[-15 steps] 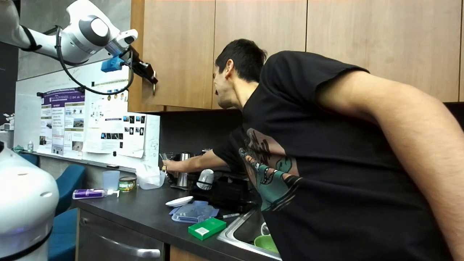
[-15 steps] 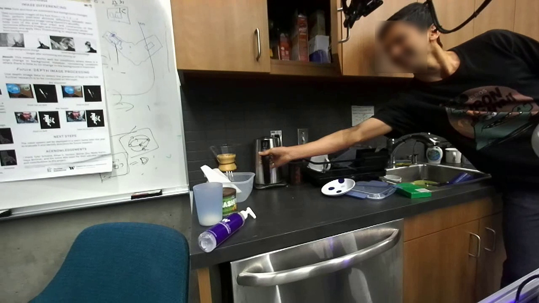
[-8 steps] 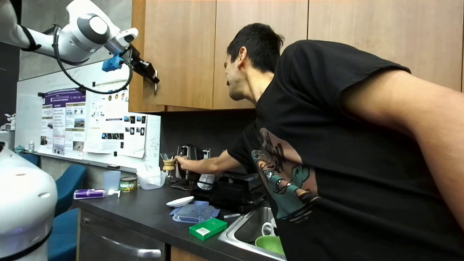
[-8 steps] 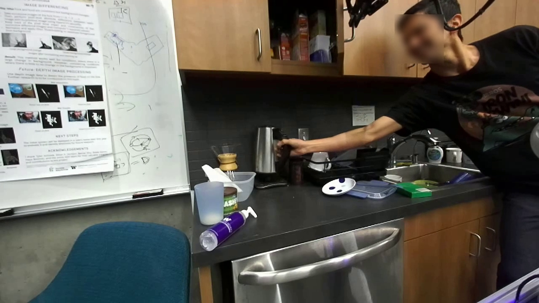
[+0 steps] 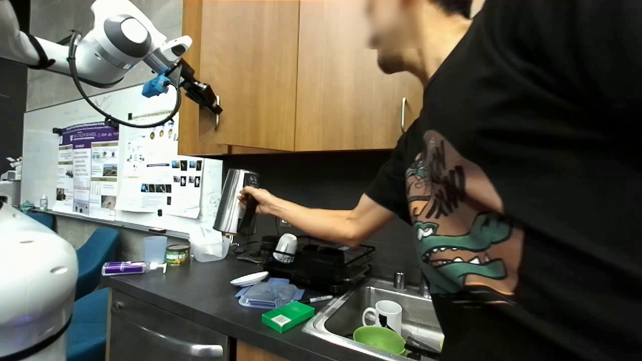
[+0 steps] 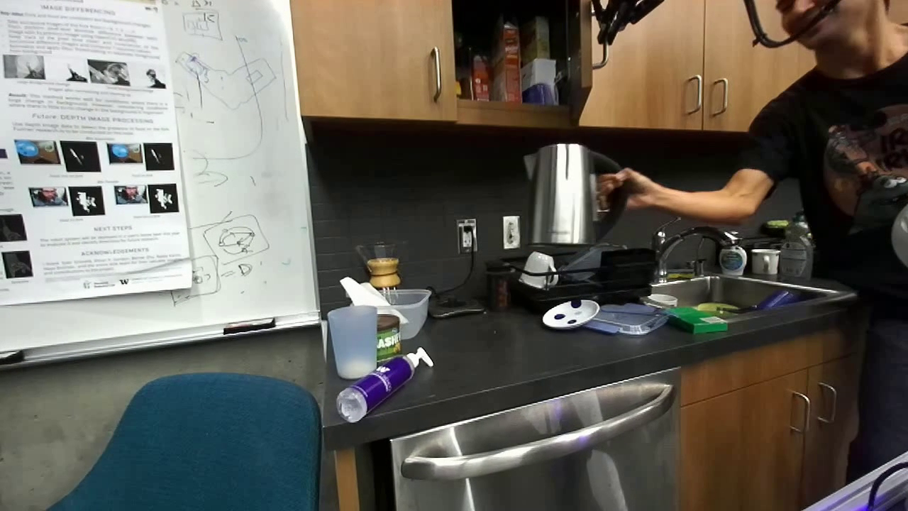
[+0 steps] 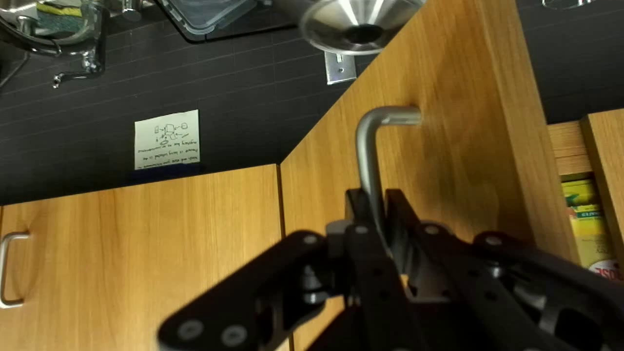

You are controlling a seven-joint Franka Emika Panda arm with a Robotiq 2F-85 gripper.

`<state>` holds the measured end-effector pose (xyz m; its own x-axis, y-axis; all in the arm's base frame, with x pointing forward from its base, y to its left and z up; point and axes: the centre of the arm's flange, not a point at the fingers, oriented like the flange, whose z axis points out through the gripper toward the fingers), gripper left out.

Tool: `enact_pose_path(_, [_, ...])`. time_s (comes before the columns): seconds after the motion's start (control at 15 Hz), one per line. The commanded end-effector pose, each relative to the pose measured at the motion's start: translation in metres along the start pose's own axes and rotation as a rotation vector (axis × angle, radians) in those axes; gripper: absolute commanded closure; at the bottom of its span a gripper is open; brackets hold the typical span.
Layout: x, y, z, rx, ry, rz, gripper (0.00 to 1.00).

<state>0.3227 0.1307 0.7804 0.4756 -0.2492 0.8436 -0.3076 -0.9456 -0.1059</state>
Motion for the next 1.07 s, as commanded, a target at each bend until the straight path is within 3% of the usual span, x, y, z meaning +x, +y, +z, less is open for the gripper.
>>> enact_pose_path(0.0, [0.046, 0.027, 0.000, -0.028, 0.105, 0.101, 0.97])
enact_pose_path(0.4, [0.046, 0.031, -0.001, -0.031, 0.097, 0.109, 0.97])
enact_pose_path(1.0, [0.043, 0.053, -0.004, 0.071, 0.053, 0.133, 0.97])
